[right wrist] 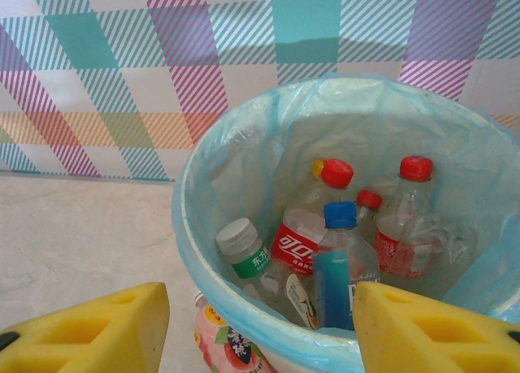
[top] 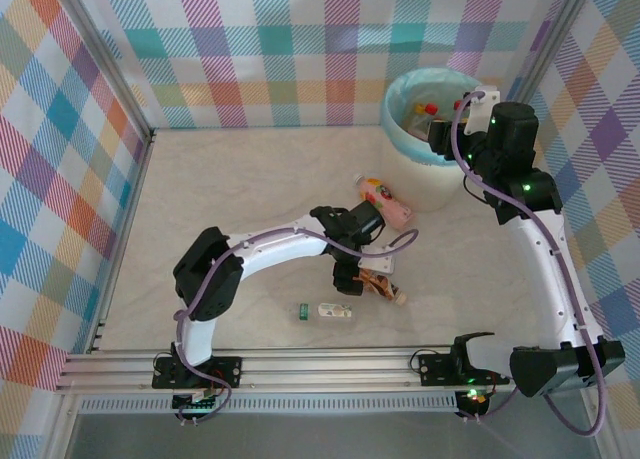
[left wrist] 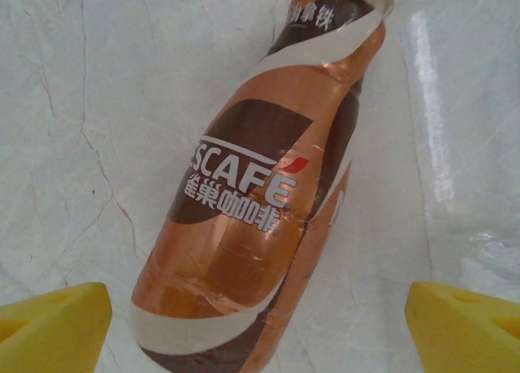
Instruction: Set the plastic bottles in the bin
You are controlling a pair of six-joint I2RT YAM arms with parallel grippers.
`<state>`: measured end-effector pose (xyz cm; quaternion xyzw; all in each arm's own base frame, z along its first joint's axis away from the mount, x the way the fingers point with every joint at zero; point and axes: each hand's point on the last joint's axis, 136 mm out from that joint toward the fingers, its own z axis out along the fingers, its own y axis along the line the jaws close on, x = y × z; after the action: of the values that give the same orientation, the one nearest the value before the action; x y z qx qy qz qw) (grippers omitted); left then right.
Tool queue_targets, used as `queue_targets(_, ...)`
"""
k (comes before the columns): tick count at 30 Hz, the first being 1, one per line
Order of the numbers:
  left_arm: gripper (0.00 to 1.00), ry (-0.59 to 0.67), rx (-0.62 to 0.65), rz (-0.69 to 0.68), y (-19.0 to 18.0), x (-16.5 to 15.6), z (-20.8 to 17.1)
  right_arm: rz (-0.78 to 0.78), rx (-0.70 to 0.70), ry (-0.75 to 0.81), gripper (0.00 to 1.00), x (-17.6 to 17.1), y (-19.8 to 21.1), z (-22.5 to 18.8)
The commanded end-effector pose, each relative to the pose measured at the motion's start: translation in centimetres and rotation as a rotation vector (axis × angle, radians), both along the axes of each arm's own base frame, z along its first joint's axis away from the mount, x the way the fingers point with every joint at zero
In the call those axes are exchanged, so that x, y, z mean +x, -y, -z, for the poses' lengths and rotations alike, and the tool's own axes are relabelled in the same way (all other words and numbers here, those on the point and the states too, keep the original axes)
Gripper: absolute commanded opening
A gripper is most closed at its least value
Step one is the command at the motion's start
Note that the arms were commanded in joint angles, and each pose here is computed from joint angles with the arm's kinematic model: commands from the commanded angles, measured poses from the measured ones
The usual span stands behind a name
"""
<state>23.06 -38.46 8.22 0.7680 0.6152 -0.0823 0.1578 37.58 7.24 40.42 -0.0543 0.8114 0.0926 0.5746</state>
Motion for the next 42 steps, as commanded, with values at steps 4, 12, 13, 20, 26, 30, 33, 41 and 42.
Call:
queue_targets(4, 0.91, -0.003, 0.040, 0.042, 0.7, 0.1, 0.7, -0.022, -0.016, 0.044, 0.62, -0.5, -0.3, -0.9)
queue_targets(12, 0.86, -0.031, 0.084, 0.037, 1.0, 0.4, 2.5, -0.027, -0.019, 0.048, 0.65, -0.8, -0.3, -0.9)
queue_targets(13, 0.85, -0.036, 0.088, 0.039, 1.0, 0.3, 2.7, -0.027, -0.019, 0.051, 0.66, -0.8, -0.3, -0.9)
queue_targets(20, 0.73, -0.058, 0.096, 0.030, 0.7, 0.0, 2.6, -0.035, 0.002, 0.059, 0.66, -0.7, -0.5, -1.0)
queue_targets(26, 0.65, -0.062, 0.004, -0.005, 0.8, 0.3, 0.2, -0.047, 0.042, 0.081, 0.67, -0.5, -0.9, -1.8)
queue_targets(30, 0.65, -0.034, -0.058, -0.046, 0.3, 1.2, -1.9, -0.060, 0.058, 0.085, 0.67, -0.7, -1.2, -2.4)
queue_targets(33, 0.65, -0.021, -0.125, -0.090, -0.3, 1.9, -4.0, -0.075, 0.068, 0.083, 0.67, -0.8, -1.5, -2.7)
queue_targets(41, 0.64, -0.036, -0.438, -0.321, -2.6, 4.2, -11.8, -0.186, 0.140, 0.096, 0.67, -1.9, -3.4, -4.4)
queue_targets(42, 0.64, -0.047, -0.484, -0.350, -2.7, 4.4, -12.8, -0.221, 0.147, 0.103, 0.67, -2.1, -4.0, -4.6)
